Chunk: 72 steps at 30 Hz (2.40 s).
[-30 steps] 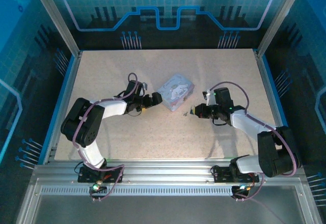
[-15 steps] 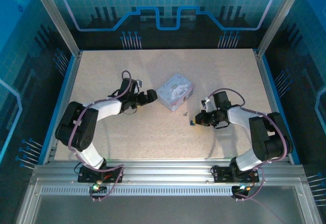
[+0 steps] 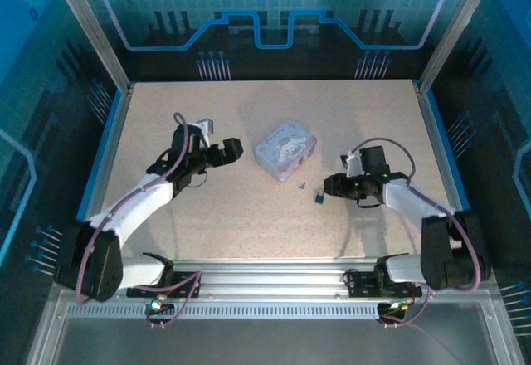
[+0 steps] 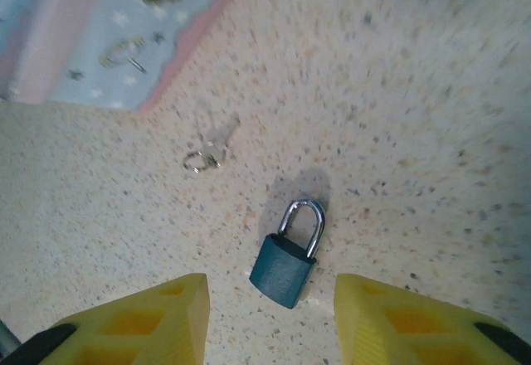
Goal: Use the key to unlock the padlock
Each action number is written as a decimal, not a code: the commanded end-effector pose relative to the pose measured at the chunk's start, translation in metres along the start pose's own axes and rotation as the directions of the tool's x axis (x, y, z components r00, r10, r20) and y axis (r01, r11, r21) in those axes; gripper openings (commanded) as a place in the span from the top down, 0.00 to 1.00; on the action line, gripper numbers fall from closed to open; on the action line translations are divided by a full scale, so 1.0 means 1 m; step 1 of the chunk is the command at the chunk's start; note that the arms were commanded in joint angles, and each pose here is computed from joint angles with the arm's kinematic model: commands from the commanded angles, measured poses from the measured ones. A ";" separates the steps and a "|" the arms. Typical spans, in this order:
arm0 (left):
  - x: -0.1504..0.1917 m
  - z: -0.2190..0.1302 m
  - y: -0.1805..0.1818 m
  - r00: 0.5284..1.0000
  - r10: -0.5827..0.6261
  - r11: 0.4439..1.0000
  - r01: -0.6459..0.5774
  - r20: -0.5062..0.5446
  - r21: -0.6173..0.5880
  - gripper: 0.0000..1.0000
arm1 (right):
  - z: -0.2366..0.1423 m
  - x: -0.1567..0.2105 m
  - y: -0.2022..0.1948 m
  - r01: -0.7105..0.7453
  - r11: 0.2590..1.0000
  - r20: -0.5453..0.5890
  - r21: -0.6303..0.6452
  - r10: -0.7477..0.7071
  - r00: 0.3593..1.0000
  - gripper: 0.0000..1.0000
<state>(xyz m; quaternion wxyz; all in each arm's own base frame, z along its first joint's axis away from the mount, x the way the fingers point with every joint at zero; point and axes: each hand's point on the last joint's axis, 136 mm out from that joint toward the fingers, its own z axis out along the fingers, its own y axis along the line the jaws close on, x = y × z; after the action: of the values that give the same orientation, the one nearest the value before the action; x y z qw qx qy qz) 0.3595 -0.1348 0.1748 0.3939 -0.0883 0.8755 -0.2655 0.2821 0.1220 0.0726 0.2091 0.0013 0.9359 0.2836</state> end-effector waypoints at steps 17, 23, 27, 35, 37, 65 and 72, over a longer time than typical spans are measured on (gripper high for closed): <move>-0.040 -0.093 0.106 0.880 0.294 0.861 -0.074 0.374 -0.503 0.01 | -0.123 -0.072 -0.068 0.028 0.834 0.535 0.552 -0.379 0.755 0.00; -0.029 -0.067 0.147 0.867 0.412 0.752 -0.149 0.282 -0.642 0.01 | -0.100 -0.083 -0.094 0.032 0.806 0.538 0.591 -0.423 0.729 0.00; -0.020 -0.045 0.157 0.877 0.444 0.719 -0.226 0.184 -0.657 0.01 | -0.089 -0.093 -0.099 0.055 0.803 0.542 0.593 -0.449 0.710 0.00; -0.014 -0.018 0.152 0.871 0.443 0.796 -0.274 0.210 -0.540 0.01 | -0.062 -0.119 -0.086 0.196 0.841 0.519 0.505 -0.477 0.709 0.00; -0.018 -0.014 0.150 0.864 0.450 0.807 -0.287 0.224 -0.516 0.01 | -0.057 -0.121 -0.083 0.220 0.846 0.507 0.485 -0.477 0.717 0.00; -0.023 0.020 0.157 0.861 0.406 0.886 -0.289 0.306 -0.362 0.01 | -0.018 -0.124 -0.076 0.279 0.821 0.484 0.497 -0.530 0.696 0.00; -0.023 0.020 0.157 0.861 0.406 0.886 -0.289 0.307 -0.361 0.01 | -0.017 -0.124 -0.076 0.280 0.822 0.484 0.497 -0.530 0.696 0.00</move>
<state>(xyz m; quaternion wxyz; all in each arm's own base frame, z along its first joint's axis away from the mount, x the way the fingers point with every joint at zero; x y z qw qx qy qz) 0.3917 0.0003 0.0812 0.5572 -0.0399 0.8292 -0.0183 0.3896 0.0309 0.0828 0.5335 -0.0700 0.8424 0.0295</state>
